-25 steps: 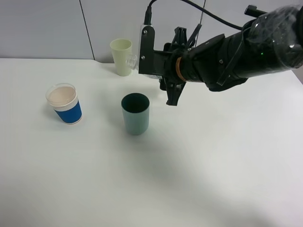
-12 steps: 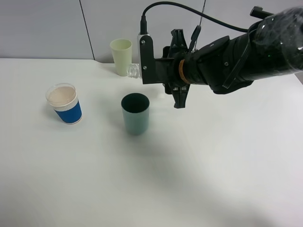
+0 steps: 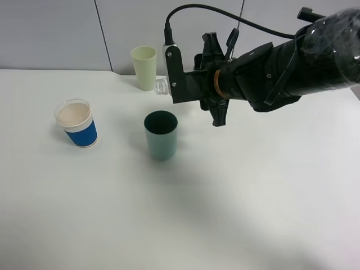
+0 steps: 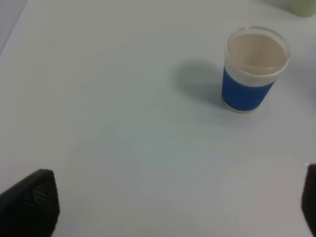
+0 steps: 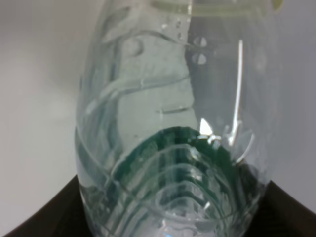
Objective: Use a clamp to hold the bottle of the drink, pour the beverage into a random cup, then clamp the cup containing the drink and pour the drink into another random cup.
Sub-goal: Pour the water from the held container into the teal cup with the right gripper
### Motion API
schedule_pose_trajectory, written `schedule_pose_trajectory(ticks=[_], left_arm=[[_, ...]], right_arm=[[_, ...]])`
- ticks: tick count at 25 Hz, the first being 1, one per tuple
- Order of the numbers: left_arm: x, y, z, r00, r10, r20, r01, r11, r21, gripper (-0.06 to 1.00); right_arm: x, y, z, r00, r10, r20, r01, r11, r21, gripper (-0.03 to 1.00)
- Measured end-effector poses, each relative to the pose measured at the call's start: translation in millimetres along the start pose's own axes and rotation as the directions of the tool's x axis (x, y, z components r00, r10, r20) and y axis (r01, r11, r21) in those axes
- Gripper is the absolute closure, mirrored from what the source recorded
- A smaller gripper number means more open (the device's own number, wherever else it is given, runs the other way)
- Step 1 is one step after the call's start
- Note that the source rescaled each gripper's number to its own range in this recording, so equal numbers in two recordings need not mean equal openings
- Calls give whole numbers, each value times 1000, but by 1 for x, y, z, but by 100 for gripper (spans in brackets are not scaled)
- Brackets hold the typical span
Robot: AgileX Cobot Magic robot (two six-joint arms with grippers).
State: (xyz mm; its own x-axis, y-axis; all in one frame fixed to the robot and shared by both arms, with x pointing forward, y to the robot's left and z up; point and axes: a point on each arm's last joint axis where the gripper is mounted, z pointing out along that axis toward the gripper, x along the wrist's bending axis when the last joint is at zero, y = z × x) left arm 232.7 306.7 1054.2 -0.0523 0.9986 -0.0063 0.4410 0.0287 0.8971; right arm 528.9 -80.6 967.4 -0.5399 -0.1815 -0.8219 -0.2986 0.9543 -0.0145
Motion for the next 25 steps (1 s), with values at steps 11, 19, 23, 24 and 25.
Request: schedule_pose_trajectory(ticks=[11, 19, 23, 24, 25], left_arm=[[0, 0, 0, 1000, 0, 0, 0, 1000, 0, -6], [0, 0, 0, 1000, 0, 0, 0, 1000, 0, -6], [0, 0, 0, 1000, 0, 0, 0, 1000, 0, -6], [0, 0, 0, 1000, 0, 0, 0, 1000, 0, -6], [0, 0, 0, 1000, 0, 0, 0, 1000, 0, -6]], right_arm=[[-1, -3, 0, 995, -95, 11, 94, 995, 32, 97], [-1, -3, 0, 988, -153, 9, 153, 988, 33, 97], [-1, -3, 0, 986, -168, 8, 168, 985, 33, 97], [-1, -3, 0, 985, -171, 8, 170, 985, 33, 97], [-1, -3, 0, 985, -172, 8, 171, 985, 33, 97]])
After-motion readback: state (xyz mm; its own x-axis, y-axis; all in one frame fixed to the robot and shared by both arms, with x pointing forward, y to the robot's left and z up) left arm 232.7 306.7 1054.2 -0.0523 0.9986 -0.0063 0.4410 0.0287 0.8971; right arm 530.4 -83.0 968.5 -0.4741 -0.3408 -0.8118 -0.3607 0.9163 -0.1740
